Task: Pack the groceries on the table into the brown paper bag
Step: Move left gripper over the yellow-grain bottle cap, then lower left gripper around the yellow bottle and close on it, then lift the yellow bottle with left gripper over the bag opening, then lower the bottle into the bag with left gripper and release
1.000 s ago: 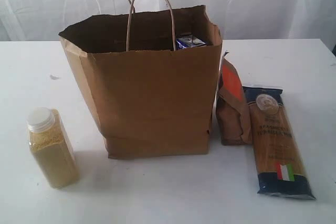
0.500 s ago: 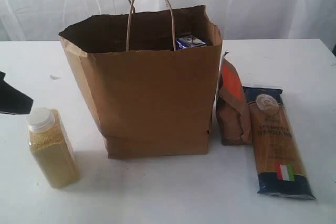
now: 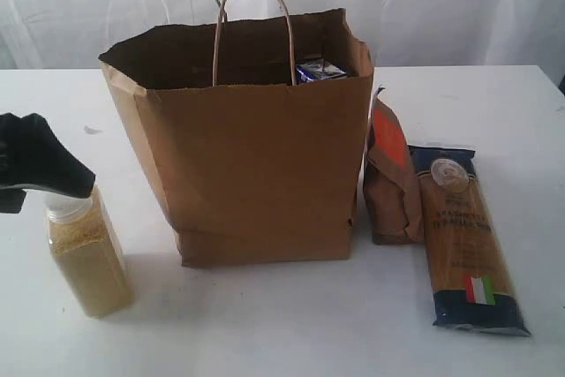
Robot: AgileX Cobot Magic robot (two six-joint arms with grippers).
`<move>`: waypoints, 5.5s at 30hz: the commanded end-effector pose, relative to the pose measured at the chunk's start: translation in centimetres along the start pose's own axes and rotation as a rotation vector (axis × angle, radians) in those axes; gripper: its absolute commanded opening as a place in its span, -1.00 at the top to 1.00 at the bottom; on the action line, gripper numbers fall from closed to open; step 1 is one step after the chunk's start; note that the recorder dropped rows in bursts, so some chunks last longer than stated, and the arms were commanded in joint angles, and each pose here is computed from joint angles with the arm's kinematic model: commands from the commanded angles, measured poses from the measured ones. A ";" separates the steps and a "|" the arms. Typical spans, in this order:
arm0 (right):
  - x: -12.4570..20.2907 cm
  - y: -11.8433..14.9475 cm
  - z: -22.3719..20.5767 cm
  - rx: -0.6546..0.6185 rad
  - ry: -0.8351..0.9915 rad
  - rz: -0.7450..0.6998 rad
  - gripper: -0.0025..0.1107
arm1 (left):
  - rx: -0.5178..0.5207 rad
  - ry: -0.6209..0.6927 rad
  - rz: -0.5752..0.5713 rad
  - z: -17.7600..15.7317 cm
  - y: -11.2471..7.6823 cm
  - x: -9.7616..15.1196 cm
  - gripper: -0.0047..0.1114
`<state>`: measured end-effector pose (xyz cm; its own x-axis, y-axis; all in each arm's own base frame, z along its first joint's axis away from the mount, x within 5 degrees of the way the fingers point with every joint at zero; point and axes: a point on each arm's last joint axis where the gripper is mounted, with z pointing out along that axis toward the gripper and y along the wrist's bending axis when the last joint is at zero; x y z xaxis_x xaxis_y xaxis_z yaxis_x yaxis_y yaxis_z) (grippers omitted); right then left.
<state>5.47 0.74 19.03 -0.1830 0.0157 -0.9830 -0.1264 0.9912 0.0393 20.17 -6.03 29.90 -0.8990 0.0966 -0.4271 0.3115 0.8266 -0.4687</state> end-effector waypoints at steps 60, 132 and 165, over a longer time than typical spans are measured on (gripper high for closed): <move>0.1 0.0 0.0 0.004 -0.007 0.002 0.95 | -0.353 0.443 -0.127 10.5 0.8 -4.9 -0.50; 0.1 0.0 0.0 0.004 -0.007 0.002 0.95 | -0.113 -0.008 0.350 -6.1 -12.8 -11.5 0.92; 0.1 0.0 0.0 0.004 -0.007 0.020 0.95 | -0.235 0.152 0.300 -1.0 -9.8 -11.7 0.92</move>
<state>5.47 0.74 19.03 -0.1846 0.0286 -0.9824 -0.1240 0.9909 0.0522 27.93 -14.95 40.61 -0.7887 0.3953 -0.4708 0.5091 0.8493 -0.1397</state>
